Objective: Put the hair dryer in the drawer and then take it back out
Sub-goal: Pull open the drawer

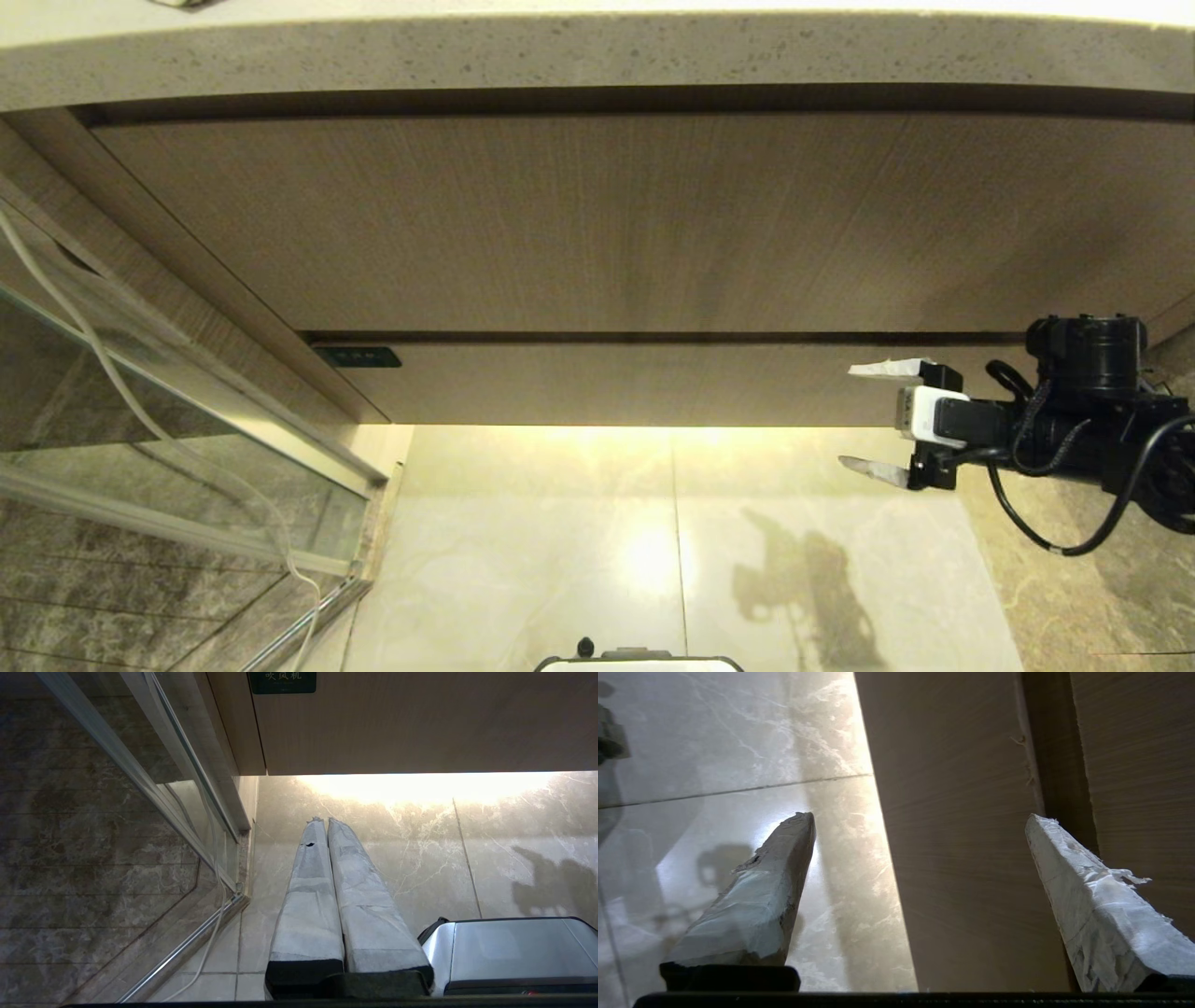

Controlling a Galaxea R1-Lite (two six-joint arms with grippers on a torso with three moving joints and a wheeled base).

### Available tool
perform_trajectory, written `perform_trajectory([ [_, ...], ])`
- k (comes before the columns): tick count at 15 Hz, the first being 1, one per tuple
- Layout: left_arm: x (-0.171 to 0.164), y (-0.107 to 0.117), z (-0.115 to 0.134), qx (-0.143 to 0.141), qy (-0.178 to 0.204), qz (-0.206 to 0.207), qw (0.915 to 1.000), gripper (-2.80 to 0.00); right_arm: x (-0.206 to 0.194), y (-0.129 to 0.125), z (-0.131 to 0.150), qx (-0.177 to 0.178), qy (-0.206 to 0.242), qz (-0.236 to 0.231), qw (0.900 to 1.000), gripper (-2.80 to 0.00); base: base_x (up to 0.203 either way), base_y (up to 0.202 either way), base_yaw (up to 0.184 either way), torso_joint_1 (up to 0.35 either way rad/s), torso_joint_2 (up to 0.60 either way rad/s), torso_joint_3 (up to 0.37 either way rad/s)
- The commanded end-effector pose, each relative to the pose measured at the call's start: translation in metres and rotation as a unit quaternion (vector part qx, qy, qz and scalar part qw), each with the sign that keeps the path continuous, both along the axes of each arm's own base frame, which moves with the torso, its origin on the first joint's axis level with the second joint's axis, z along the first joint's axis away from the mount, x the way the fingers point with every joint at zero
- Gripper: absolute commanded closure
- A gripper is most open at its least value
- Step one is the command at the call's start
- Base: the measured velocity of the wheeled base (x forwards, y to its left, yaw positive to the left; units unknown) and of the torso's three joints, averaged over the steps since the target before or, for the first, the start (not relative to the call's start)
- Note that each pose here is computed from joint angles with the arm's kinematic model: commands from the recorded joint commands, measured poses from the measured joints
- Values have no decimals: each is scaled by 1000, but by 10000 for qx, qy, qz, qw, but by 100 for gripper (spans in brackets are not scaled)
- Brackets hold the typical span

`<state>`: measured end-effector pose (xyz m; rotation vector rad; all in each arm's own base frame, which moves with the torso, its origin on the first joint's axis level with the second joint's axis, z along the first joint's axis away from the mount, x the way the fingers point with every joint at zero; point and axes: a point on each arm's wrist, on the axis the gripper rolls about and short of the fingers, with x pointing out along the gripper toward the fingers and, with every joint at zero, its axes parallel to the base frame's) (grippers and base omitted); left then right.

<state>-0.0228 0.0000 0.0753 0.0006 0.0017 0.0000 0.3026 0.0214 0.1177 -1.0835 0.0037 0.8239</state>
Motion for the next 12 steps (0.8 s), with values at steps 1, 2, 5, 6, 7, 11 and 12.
perform_trajectory([
  [1,0,0,0,-3,-1,0,10000,0,14,0,-6,-28,23,8,10000,-280,0,0,0,0,0,0],
  [2,0,0,0,5,-1,0,10000,0,18,0,-6,-39,14,-27,10000,-280,0,0,0,0,0,0],
  [5,0,0,0,5,-1,0,10000,0,40,-3,-3,-126,-122,-381,9991,-280,0,0,0,0,0,0],
  [6,0,0,0,-3,-1,0,10000,0,41,-4,-4,-119,-100,-411,9990,-280,0,0,0,0,0,0],
  [7,0,0,0,3,-1,0,10000,0,42,-4,-4,-120,-103,-418,9990,-280,0,0,0,0,0,0],
  [11,0,0,0,-3,-1,0,10000,0,57,-7,-5,-90,-162,-531,9984,-280,0,0,0,0,0,0],
  [12,0,0,0,3,-1,0,10000,0,57,-7,-5,-90,-162,-533,9984,-280,0,0,0,0,0,0],
])
